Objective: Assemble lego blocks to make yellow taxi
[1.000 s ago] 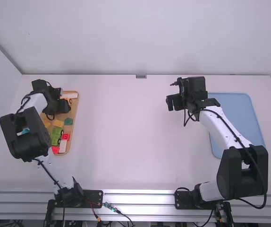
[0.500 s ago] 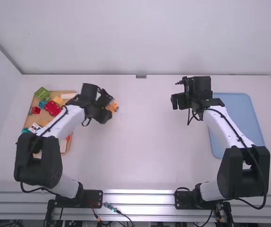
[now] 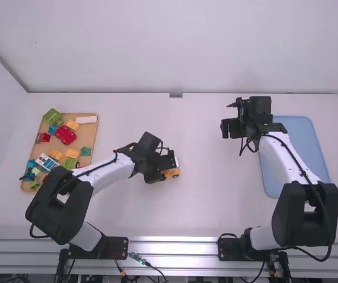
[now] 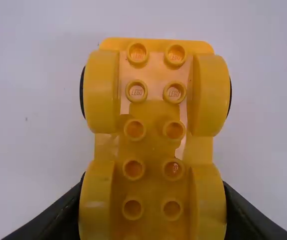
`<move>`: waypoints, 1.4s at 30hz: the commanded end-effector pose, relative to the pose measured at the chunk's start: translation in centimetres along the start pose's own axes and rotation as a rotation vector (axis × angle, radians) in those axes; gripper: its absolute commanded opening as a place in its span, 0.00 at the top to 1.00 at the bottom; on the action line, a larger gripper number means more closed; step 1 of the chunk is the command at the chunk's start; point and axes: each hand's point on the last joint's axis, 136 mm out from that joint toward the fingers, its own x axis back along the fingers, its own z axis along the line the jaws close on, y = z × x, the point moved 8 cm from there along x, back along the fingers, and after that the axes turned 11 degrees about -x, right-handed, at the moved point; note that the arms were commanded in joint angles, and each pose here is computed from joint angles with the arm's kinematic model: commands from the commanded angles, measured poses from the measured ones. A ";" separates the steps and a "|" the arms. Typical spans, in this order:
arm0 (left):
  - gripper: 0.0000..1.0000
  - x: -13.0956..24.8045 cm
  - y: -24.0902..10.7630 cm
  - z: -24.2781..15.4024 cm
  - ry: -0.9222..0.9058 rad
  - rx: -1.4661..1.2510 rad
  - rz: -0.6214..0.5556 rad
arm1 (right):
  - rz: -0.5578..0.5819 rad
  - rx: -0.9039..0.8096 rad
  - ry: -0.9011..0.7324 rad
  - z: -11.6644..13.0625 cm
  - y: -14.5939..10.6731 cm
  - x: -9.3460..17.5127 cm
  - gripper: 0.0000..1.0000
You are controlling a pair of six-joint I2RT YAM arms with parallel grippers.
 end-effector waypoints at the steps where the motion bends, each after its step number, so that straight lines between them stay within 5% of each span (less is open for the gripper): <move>1: 0.81 -0.3 -0.2 -0.7 -0.021 -0.060 -0.048 | -0.013 0.004 0.014 0.4 0.9 0.2 0.01; 24: 0.92 -4.3 -0.5 1.6 -0.131 -0.080 0.021 | 0.079 0.370 0.221 5.4 -1.5 0.2 0.01; 26: 0.76 -4.5 -0.6 1.5 -0.121 -0.083 0.020 | 0.070 0.386 0.250 5.5 -1.8 0.2 0.01; 27: 0.55 -4.6 -0.7 1.4 -0.115 -0.085 0.016 | 0.063 0.387 0.256 5.5 -2.0 0.2 0.01; 29: 0.43 -4.7 -0.7 1.4 -0.107 -0.087 0.011 | 0.050 0.392 0.256 5.6 -2.2 0.2 0.01; 30: 0.01 -4.8 -0.7 1.4 -0.102 -0.085 0.006 | 0.041 0.394 0.256 5.6 -2.4 0.2 0.01; 42: 0.01 -1.2 0.2 3.0 -0.109 -0.067 0.133 | -0.046 0.427 0.260 5.6 -3.7 1.5 0.01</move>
